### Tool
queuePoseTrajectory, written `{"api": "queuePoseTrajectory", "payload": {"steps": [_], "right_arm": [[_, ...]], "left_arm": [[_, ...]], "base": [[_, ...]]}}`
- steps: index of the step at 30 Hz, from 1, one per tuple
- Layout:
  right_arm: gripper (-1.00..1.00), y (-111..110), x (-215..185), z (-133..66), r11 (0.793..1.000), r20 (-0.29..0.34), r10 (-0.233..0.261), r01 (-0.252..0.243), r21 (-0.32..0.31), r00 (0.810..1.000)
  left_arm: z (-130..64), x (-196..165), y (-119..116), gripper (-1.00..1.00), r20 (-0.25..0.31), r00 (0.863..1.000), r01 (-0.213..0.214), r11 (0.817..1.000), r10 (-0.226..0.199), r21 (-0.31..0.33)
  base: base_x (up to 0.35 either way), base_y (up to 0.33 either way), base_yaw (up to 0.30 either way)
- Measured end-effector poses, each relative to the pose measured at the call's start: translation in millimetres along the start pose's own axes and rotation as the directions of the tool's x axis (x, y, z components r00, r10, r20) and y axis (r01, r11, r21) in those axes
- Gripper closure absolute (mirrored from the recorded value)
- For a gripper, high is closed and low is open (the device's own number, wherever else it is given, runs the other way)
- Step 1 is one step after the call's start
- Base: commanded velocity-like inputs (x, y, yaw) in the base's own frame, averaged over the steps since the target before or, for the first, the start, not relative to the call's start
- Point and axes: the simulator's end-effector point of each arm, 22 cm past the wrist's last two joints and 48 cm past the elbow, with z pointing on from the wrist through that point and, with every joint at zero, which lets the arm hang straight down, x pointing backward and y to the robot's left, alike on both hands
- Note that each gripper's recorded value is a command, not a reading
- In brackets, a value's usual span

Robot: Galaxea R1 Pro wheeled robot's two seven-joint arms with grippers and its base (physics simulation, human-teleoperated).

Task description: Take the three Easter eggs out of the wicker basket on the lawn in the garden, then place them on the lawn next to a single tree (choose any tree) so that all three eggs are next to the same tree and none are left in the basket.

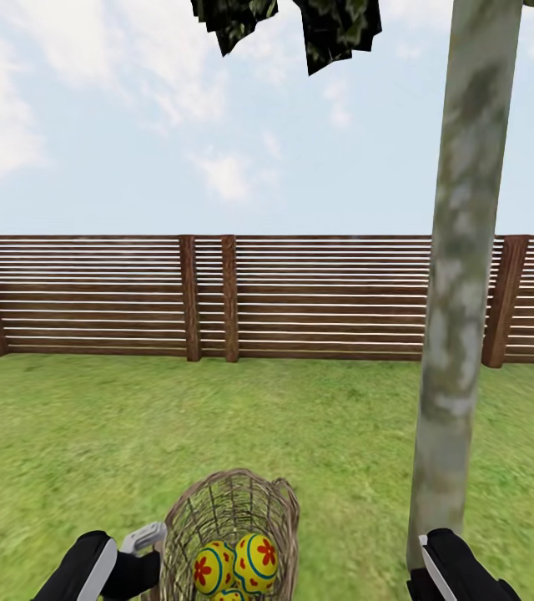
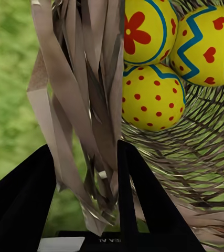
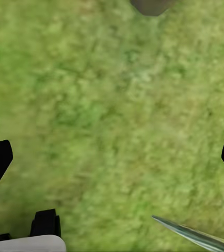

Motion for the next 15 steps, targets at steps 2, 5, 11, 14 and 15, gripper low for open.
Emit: {"api": "queuePoseTrajectory", "payload": {"steps": [2, 5, 11, 14, 15], "right_arm": [[-1.0, 0.5, 1.6, 3.2, 1.0, -0.001, 0.001, -0.001, 0.0, 1.0], [-1.0, 1.7, 3.9, 8.0, 1.0, -0.001, 0.0, 0.0, 0.0, 1.0], [-1.0, 4.3, 8.6, 17.8, 1.0, -0.003, 0.0, 0.0, 0.0, 1.0], [-1.0, 6.5, 10.7, 22.6, 1.0, -0.002, 0.0, 0.0, -0.001, 1.0], [-1.0, 6.5, 11.5, 24.3, 1.0, -0.002, 0.0, 0.0, 0.0, 1.0]], "left_arm": [[3.1, 1.8, 2.0, 1.0, -0.001, 1.0, -0.003, 1.0, 0.003, -0.004], [7.8, 3.9, 1.6, 1.0, -0.001, 1.0, 0.003, 1.0, -0.003, 0.005], [17.4, 8.6, 6.5, 1.0, -0.002, 1.0, 0.0, 1.0, 0.0, -0.001], [22.0, 10.5, 8.9, 1.0, -0.001, 1.0, 0.0, 1.0, 0.0, -0.002], [23.8, 11.6, 9.6, 1.0, -0.002, 1.0, -0.001, 1.0, 0.001, -0.004]], "base": [[0.001, 0.0, 0.0], [0.0, 0.0, 0.0], [0.0, 0.0, 0.0], [0.0, 0.0, 0.0], [0.0, 0.0, 0.0]]}}
